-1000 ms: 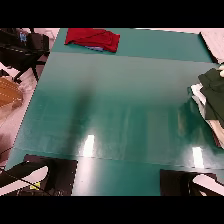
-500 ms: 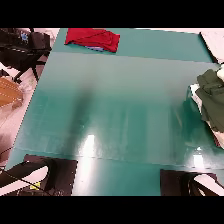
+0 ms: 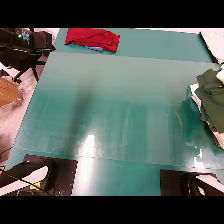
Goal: Fold the shirts.
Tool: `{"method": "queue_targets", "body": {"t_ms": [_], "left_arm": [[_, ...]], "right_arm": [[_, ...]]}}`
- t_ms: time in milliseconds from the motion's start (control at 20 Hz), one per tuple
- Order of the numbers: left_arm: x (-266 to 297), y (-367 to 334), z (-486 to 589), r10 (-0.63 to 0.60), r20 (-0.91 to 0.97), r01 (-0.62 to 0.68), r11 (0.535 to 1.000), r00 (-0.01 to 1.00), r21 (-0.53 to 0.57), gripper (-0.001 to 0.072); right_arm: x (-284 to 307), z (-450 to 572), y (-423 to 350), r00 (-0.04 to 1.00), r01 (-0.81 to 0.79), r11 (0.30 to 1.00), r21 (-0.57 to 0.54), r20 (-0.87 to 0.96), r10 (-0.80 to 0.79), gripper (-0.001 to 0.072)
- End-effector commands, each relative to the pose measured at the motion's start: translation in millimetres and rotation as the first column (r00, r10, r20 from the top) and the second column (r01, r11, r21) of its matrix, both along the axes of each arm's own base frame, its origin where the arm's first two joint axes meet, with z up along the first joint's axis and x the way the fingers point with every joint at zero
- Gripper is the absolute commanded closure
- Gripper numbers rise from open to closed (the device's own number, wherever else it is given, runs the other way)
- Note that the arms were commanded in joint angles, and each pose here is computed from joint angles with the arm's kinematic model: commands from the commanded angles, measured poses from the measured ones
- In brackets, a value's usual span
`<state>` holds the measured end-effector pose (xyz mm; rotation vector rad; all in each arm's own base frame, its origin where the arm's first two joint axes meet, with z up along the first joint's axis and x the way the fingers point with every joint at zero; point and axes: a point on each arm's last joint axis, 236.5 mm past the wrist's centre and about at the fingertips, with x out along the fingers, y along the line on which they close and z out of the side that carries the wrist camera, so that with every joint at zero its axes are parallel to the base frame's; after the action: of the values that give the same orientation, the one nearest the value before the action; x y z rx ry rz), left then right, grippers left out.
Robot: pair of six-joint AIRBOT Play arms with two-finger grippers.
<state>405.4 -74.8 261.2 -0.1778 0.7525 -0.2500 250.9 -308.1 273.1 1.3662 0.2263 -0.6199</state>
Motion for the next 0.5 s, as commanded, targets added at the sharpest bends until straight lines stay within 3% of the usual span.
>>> {"method": "queue_targets", "body": {"t_ms": [0,100,200,300,450], "left_arm": [[2.4,-11.6,8.3,-0.022,0.027,0.023,0.998,0.999,-0.052,0.0683],[1.1,-16.7,9.9,-0.033,0.027,0.035,0.997,0.999,-0.073,0.0683],[-1.8,-27.7,13.4,-0.058,0.024,0.060,0.991,0.998,-0.120,0.0683],[-5.6,-36.4,15.3,-0.081,0.017,0.082,0.984,0.997,-0.155,0.0683],[-14.0,-37.7,7.0,-0.091,-0.034,0.085,0.984,0.995,-0.157,0.0683]], "right_arm": [[31.4,109.0,17.0,0.963,-0.082,0.977,-0.199,0.238,0.129,0.0219],[73.4,162.7,74.6,0.889,-0.228,0.914,-0.337,0.310,0.336,0.0200],[115.4,199.5,178.0,0.748,-0.411,0.788,-0.459,0.326,0.579,0.0200],[138.1,220.6,306.2,0.510,-0.566,0.586,-0.580,0.313,0.802,0.0205],[102.6,197.5,507.4,0.003,-0.689,0.139,-0.712,0.188,0.982,0.0214]]}}
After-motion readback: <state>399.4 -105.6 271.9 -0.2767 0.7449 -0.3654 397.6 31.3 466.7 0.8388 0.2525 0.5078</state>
